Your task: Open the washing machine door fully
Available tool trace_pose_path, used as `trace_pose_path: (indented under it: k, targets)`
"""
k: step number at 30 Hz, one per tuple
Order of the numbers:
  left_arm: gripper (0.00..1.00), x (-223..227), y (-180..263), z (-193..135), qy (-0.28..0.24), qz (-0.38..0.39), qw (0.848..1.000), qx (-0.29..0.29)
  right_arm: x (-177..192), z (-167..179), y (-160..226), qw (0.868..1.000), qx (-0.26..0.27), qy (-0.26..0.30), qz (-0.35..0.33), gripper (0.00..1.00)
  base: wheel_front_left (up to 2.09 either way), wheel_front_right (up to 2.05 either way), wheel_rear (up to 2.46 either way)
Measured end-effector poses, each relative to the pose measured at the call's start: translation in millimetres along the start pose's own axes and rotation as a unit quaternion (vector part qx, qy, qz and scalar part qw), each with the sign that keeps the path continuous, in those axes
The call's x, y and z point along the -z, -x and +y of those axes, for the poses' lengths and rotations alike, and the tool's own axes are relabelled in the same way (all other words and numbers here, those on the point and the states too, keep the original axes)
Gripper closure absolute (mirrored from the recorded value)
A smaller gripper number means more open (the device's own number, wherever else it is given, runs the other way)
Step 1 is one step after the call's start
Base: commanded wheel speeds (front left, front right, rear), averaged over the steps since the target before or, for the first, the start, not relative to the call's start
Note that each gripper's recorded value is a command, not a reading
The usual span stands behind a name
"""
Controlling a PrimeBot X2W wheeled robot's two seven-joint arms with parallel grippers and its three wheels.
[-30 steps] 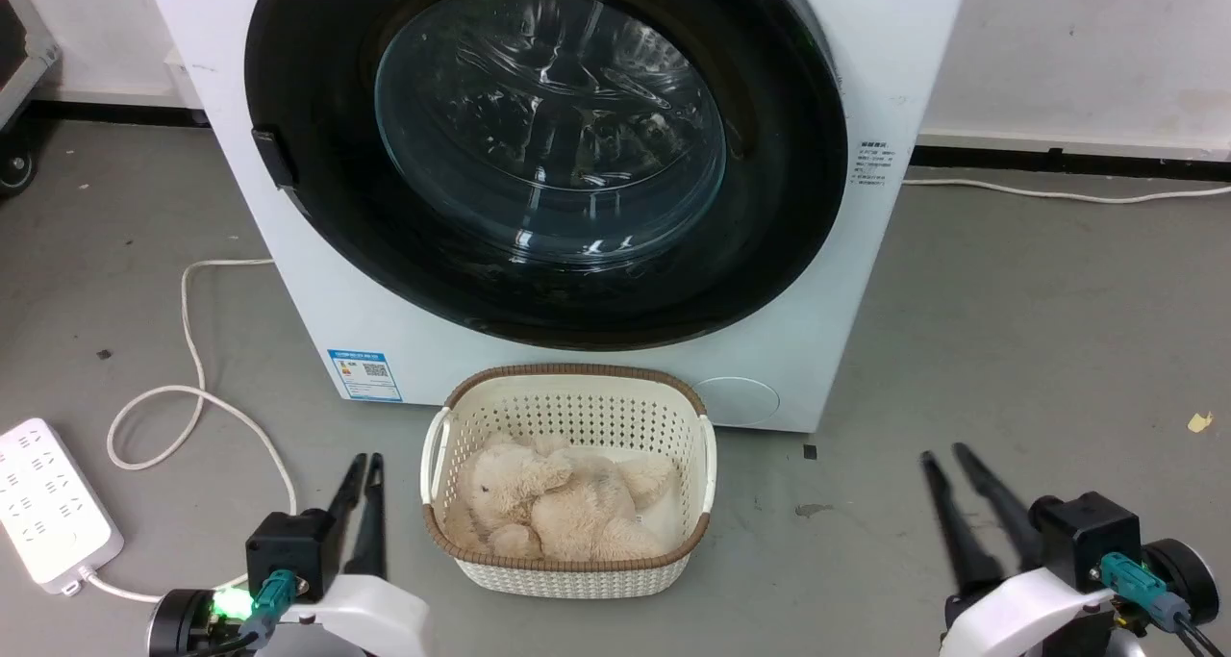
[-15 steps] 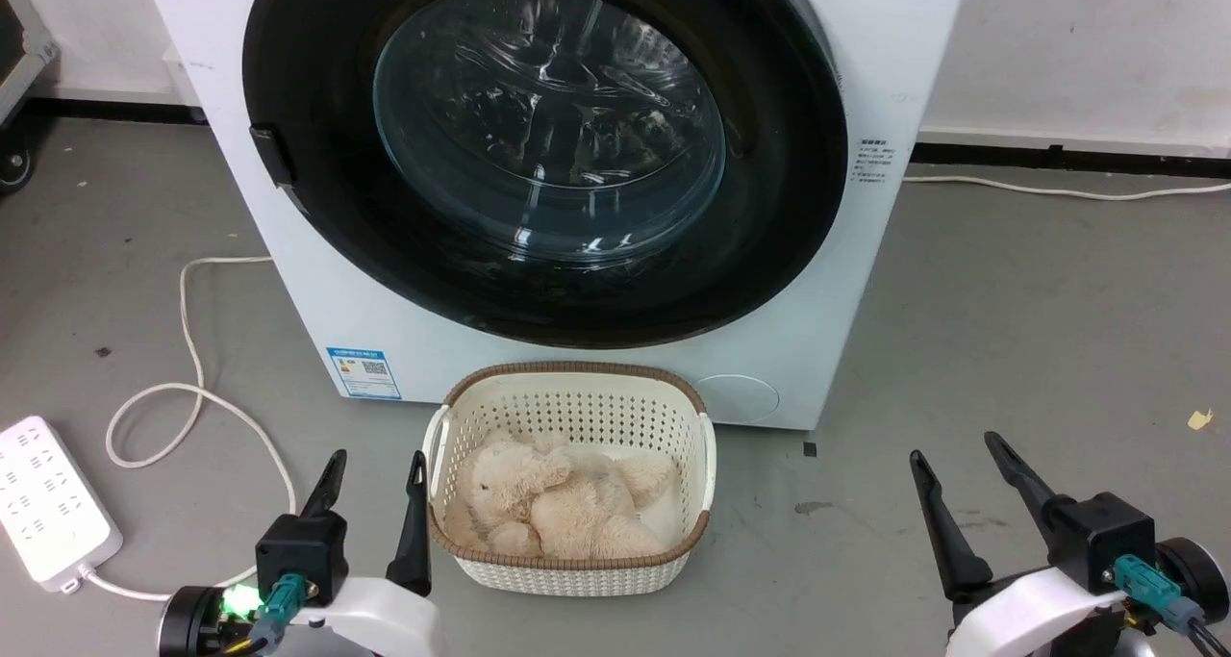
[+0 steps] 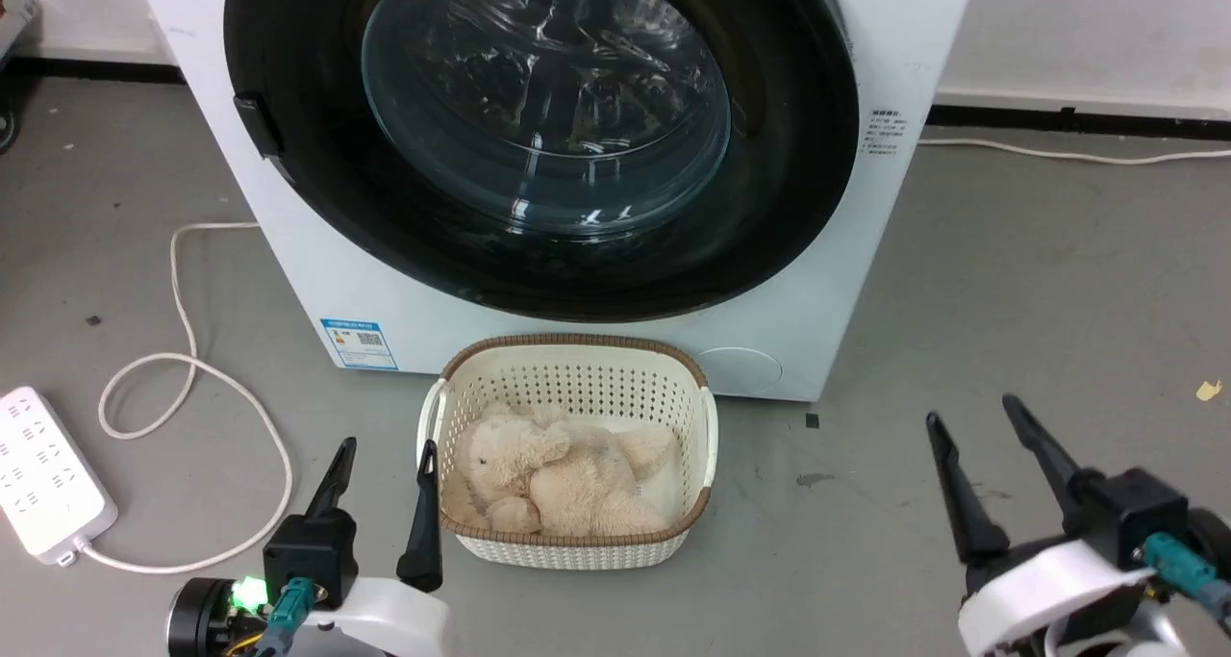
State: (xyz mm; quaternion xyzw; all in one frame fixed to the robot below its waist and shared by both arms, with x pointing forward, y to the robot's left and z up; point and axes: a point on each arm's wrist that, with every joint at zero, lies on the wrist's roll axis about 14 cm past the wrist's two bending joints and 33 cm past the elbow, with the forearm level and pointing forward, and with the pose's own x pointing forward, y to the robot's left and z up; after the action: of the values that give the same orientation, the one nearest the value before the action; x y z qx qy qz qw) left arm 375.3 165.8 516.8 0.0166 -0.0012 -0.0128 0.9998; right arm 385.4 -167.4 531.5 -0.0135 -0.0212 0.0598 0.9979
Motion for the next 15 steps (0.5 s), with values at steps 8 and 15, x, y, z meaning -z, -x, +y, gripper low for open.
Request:
trace_pose_path:
  k: [8, 15]
  targets:
    - [0.00, -3, -8, 0, 0.000, -0.012, 1.000, -0.002, -20, -10, -26, 0.998, 0.004, -0.048, -0.026, 1.00, 0.00, 0.00, 0.00]
    - [0.00, -5, -13, 0, 0.000, -0.018, 1.000, -0.005, -37, -21, -53, 0.995, 0.010, -0.094, -0.038, 1.00, 0.00, 0.00, 0.00]
